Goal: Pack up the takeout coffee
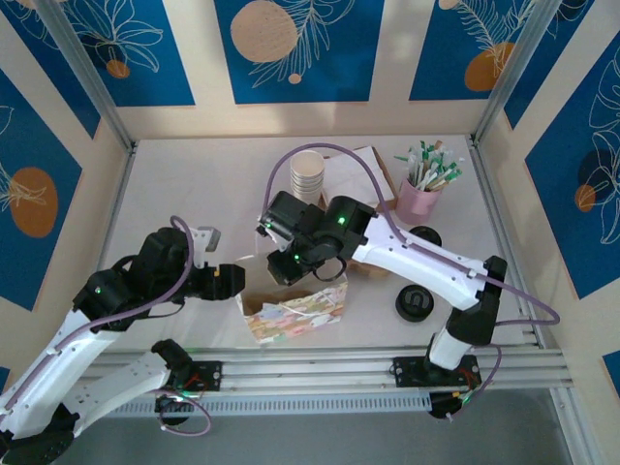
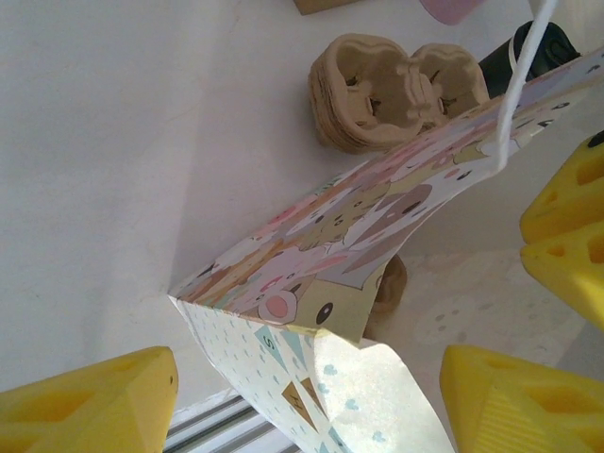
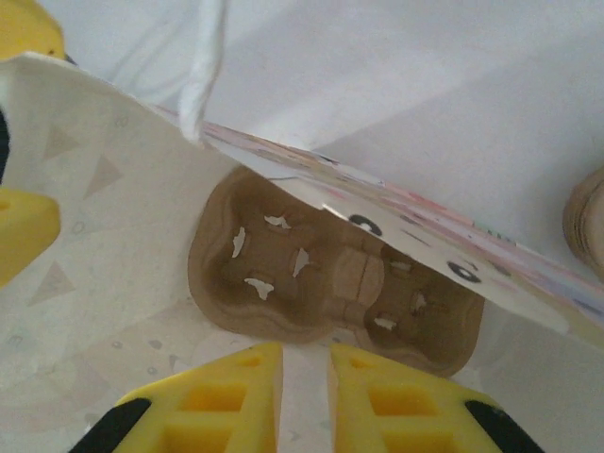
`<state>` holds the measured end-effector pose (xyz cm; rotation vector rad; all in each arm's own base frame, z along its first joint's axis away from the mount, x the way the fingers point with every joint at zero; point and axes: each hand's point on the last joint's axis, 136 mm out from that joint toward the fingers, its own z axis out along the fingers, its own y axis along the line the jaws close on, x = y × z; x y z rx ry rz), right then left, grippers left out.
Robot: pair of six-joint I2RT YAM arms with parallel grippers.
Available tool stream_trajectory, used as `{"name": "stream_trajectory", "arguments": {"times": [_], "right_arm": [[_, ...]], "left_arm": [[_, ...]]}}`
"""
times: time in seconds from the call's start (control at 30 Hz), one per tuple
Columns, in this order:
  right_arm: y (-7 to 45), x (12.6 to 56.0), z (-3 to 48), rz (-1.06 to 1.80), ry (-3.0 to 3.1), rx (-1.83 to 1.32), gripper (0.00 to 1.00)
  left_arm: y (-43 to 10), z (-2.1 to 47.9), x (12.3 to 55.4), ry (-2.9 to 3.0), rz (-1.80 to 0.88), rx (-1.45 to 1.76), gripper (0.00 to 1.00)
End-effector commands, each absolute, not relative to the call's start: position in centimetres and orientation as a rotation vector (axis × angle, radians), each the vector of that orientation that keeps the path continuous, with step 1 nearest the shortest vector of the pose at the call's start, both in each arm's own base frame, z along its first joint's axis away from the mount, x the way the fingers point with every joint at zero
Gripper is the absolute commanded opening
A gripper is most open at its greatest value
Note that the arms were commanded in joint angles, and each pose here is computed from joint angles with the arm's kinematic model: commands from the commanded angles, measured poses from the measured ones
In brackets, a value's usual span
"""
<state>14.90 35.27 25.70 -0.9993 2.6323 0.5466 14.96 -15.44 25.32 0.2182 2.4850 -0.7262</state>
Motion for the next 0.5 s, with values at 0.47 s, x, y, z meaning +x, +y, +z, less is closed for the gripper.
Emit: {"name": "stream_trajectory", "arguments": {"times": [0.47], "right_arm": [[34.4,13.9,28.6,0.577,2.107,-1.459,0.15]], "left_arm": [[-17.0,25.8,16.9,2.410,-0.725,0.282,0.73]]}}
